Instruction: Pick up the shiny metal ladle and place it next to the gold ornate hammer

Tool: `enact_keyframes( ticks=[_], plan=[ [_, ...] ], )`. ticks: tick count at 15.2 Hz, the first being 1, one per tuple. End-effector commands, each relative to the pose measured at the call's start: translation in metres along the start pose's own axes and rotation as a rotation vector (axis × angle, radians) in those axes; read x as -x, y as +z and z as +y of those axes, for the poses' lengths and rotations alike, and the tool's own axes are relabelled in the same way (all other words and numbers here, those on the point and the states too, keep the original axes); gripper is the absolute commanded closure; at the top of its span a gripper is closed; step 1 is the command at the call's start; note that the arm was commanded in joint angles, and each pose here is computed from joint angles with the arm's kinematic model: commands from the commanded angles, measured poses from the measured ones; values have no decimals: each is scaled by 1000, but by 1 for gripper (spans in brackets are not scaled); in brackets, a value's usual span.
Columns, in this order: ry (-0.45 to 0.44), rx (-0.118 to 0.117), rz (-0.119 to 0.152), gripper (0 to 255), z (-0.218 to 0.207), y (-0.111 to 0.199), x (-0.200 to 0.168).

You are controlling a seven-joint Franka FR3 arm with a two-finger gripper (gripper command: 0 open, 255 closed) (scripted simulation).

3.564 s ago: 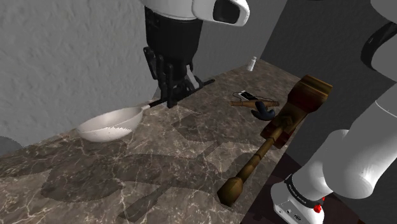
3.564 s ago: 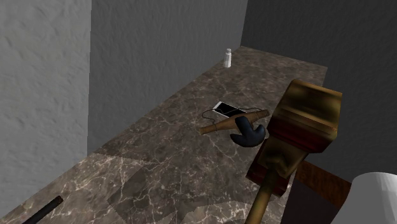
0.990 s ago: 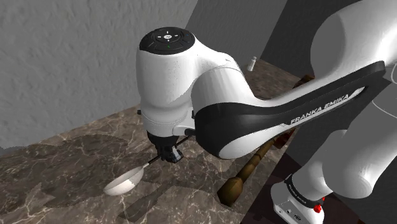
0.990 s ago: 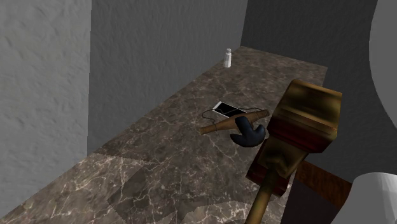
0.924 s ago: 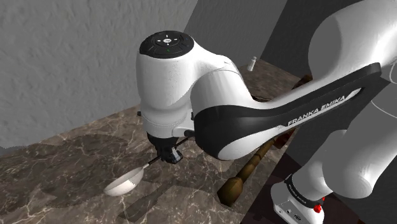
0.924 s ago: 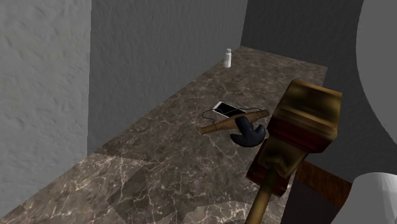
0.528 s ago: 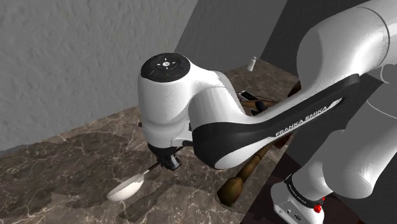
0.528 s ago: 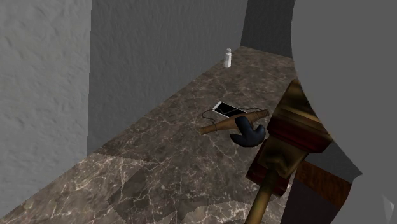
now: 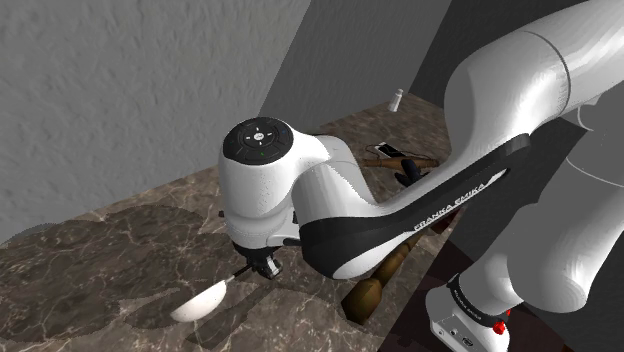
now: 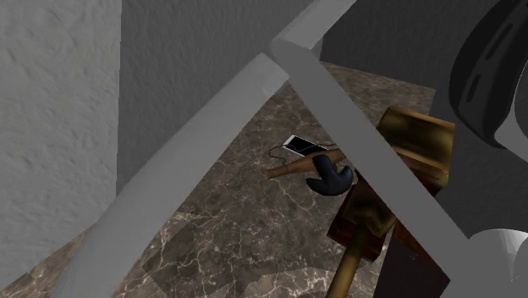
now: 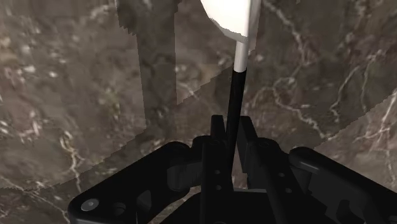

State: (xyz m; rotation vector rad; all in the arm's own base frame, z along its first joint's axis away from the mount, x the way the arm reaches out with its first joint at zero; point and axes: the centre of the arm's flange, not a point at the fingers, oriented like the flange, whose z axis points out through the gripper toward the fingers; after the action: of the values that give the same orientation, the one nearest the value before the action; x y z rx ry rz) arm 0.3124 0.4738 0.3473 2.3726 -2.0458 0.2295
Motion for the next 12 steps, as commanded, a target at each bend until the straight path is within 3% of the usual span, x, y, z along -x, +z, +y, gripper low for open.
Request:
enact_keyframes(
  ticks=[1, 6, 7, 12],
  plan=[
    [-1, 0, 0, 255, 0, 2, 0],
    [-1, 0, 0, 255, 0, 2, 0],
    [-1, 0, 0, 0, 0, 2, 0],
    [-1, 0, 0, 0, 0, 2, 0]
  ],
)
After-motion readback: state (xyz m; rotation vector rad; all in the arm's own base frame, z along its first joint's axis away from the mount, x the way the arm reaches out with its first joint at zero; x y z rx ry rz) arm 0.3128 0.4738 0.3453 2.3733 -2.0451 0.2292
